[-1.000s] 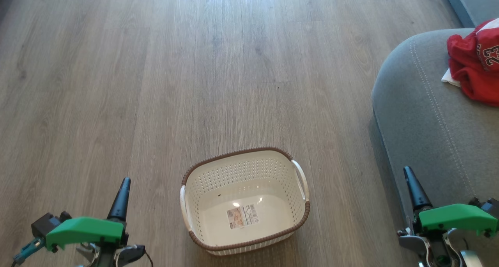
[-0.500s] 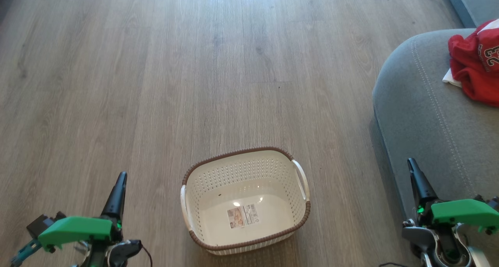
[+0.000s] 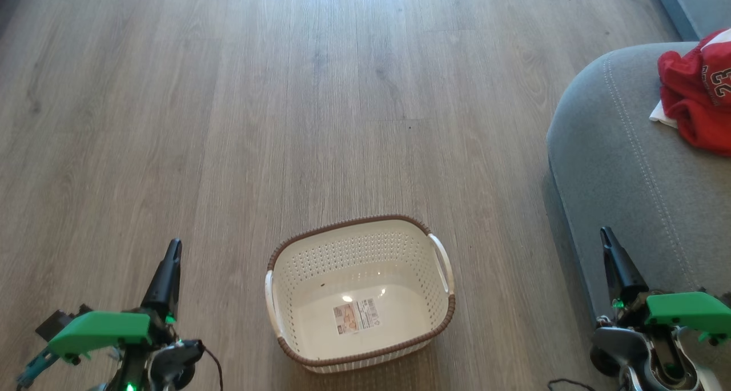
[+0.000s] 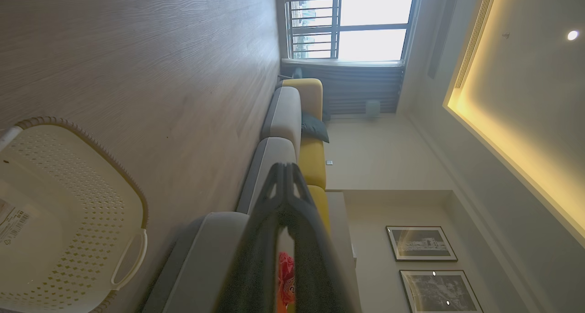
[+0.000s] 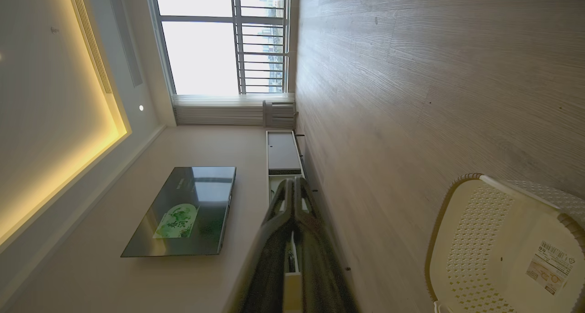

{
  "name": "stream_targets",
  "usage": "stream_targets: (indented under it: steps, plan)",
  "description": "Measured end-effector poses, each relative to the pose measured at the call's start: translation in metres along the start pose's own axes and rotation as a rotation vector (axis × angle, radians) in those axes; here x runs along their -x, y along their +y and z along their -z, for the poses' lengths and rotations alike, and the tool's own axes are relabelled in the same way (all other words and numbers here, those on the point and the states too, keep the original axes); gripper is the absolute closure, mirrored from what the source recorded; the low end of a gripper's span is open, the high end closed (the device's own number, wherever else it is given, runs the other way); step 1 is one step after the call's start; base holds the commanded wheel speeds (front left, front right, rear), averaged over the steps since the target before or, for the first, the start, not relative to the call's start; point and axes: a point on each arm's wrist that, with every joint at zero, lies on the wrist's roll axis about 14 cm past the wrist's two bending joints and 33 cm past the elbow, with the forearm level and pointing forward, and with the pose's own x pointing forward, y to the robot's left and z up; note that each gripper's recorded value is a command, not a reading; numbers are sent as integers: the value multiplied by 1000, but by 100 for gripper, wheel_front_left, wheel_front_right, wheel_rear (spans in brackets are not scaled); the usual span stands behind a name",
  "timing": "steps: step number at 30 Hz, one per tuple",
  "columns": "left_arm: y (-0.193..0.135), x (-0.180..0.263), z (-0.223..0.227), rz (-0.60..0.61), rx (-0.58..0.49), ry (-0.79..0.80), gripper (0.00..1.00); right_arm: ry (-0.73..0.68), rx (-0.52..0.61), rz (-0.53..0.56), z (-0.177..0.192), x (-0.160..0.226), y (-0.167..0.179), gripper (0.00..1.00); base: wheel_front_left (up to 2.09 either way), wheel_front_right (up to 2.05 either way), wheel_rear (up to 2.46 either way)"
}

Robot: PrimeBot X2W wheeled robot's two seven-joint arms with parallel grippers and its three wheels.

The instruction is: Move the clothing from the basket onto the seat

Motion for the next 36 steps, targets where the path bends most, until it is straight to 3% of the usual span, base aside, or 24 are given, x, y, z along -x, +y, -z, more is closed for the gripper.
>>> stream_targets:
  steps: [36]
  plan:
    - [0, 0, -1, 0, 1, -3, 100, -1, 0, -1, 0, 0, 0, 100, 0, 0, 0]
